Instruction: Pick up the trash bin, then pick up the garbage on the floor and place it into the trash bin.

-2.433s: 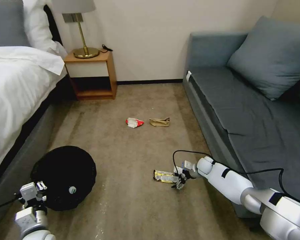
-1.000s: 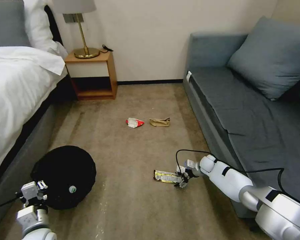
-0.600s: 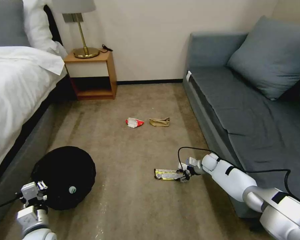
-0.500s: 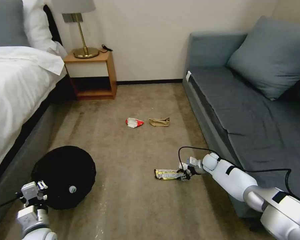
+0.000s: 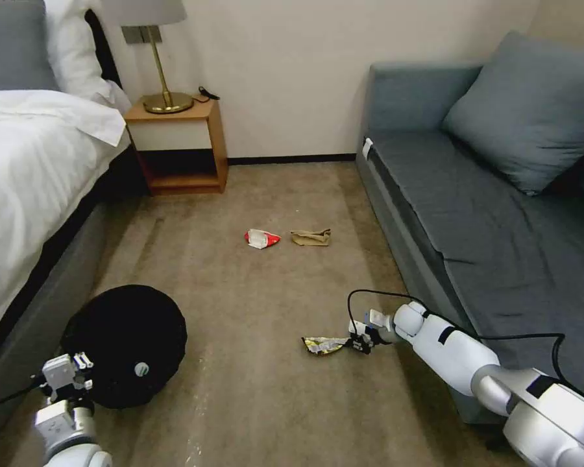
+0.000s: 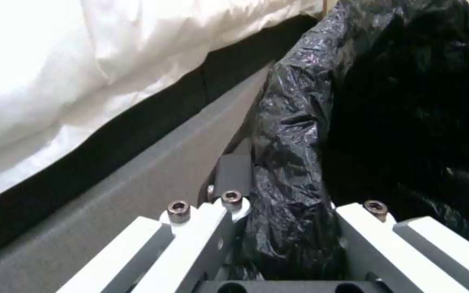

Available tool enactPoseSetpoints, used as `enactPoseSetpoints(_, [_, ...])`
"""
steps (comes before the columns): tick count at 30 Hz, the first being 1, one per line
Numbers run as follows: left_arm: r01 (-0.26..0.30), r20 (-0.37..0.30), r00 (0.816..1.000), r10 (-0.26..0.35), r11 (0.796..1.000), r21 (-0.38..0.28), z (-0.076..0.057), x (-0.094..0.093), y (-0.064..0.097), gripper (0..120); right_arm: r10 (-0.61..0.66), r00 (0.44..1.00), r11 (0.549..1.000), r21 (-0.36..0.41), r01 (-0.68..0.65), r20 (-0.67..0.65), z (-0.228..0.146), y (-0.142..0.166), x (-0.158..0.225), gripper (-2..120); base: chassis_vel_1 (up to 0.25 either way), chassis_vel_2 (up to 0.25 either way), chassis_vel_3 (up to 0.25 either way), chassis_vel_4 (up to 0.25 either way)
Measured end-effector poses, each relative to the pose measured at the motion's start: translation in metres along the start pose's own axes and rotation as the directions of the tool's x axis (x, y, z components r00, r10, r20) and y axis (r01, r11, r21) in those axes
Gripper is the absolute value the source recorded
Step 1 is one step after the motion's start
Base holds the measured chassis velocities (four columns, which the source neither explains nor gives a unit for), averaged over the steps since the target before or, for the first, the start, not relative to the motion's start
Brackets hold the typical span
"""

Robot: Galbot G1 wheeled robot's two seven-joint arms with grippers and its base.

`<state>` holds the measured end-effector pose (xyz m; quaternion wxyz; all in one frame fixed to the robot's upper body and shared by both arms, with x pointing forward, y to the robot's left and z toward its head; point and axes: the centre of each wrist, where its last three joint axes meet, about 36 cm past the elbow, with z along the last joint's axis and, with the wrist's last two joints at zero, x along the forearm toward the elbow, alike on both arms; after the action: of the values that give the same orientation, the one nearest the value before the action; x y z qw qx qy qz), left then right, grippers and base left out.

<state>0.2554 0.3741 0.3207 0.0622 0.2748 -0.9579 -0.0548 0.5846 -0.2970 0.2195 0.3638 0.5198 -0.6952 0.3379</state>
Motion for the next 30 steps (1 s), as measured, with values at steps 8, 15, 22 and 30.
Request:
enactPoseSetpoints(8, [-0.004, 0.007, 1.0, 0.004, 1.0, -0.002, -0.003, 0.001, 0.001, 5, 0.03, 0.993, 0.999, -0.036, -0.026, 0.116, -0.011, -0.003, 0.009, 0, 0.0, 0.0, 0.0, 0.0])
enactPoseSetpoints(15, [-0.014, 0.02, 1.0, 0.014, 1.0, 0.0, -0.01, 0.001, -0.001, 5, 0.04, 0.961, 0.999, -0.039, -0.03, 0.272, -0.041, 0.004, 0.026, 0, 0.0, 0.0, 0.0, 0.0])
enactPoseSetpoints(22, [-0.044, 0.047, 0.998, 0.045, 0.999, -0.017, -0.019, -0.003, -0.01, 5, -0.018, 0.863, 1.0, 0.015, 0.012, 0.505, -0.126, 0.022, 0.063, 0, 0.0, 0.0, 0.0, 0.0])
enactPoseSetpoints(30, [-0.07, 0.099, 0.992, 0.074, 0.997, -0.035, -0.032, -0.013, -0.024, 5, -0.161, 0.726, 0.987, 0.097, 0.129, 0.669, -0.237, 0.046, 0.09, 0, 0.0, 0.0, 0.0, 0.0])
